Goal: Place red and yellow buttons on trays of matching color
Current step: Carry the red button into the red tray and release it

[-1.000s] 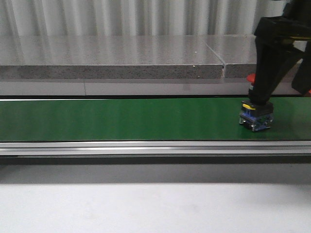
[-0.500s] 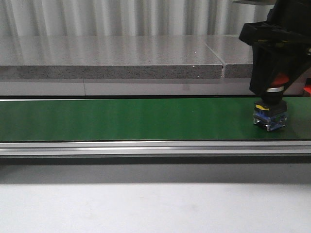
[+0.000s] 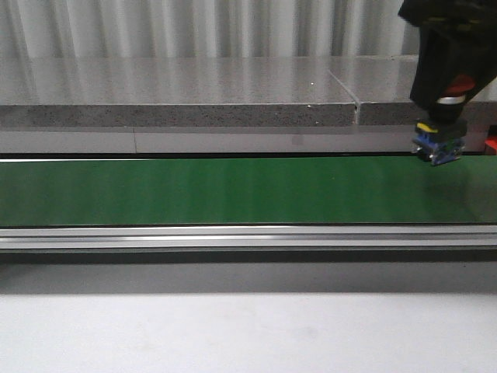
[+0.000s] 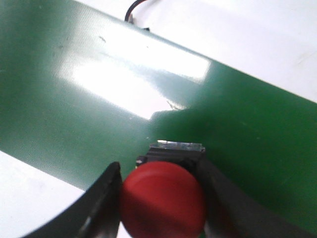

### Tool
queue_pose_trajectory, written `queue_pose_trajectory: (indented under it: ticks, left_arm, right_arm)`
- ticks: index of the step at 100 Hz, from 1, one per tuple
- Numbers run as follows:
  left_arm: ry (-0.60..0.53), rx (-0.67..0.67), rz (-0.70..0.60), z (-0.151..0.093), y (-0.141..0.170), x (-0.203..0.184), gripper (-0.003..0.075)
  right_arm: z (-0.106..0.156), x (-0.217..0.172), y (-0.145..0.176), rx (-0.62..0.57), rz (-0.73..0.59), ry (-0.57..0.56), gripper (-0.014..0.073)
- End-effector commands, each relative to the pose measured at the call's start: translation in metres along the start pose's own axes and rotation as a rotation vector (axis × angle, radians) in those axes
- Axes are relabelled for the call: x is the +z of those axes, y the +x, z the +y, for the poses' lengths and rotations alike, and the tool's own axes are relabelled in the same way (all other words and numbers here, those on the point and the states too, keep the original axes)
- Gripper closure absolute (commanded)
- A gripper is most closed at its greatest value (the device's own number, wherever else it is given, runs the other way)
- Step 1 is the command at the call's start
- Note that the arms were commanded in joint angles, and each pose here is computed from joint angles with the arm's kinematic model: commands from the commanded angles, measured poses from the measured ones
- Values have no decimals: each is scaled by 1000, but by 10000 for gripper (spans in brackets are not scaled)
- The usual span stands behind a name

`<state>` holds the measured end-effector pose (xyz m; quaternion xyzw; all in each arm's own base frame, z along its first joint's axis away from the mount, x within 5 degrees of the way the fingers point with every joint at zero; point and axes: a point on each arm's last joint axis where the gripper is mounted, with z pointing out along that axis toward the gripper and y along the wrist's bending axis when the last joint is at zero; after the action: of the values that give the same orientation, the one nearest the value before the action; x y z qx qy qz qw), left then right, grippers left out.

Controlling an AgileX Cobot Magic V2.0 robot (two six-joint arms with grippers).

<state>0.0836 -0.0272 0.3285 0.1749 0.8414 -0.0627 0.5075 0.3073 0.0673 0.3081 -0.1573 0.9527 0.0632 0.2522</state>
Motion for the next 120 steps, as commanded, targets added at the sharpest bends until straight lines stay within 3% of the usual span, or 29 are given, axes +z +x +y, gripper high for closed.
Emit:
queue_pose_trajectory:
  ticks: [1,13,45,68,120]
  left_arm:
    - [0,-19,-90,0,-14,-4,741]
    - [0,-19,-90,0,-14,-4,741]
    - [0,-19,-90,0,-14,-4,741]
    - [0,-19,-90,0,-14,-4,741]
    - [0,-19,-90,0,-14,-4,741]
  right_arm:
    - [-11,-33,-8,28,-138,42,466]
    - [-36,-44,-3,122,-160,93,466]
    - [-128,-67,30,535,-201,274,466]
    - [-178,-72,54,773,-242,370,466]
    - [-223,-11,60,843,-219,388,466]
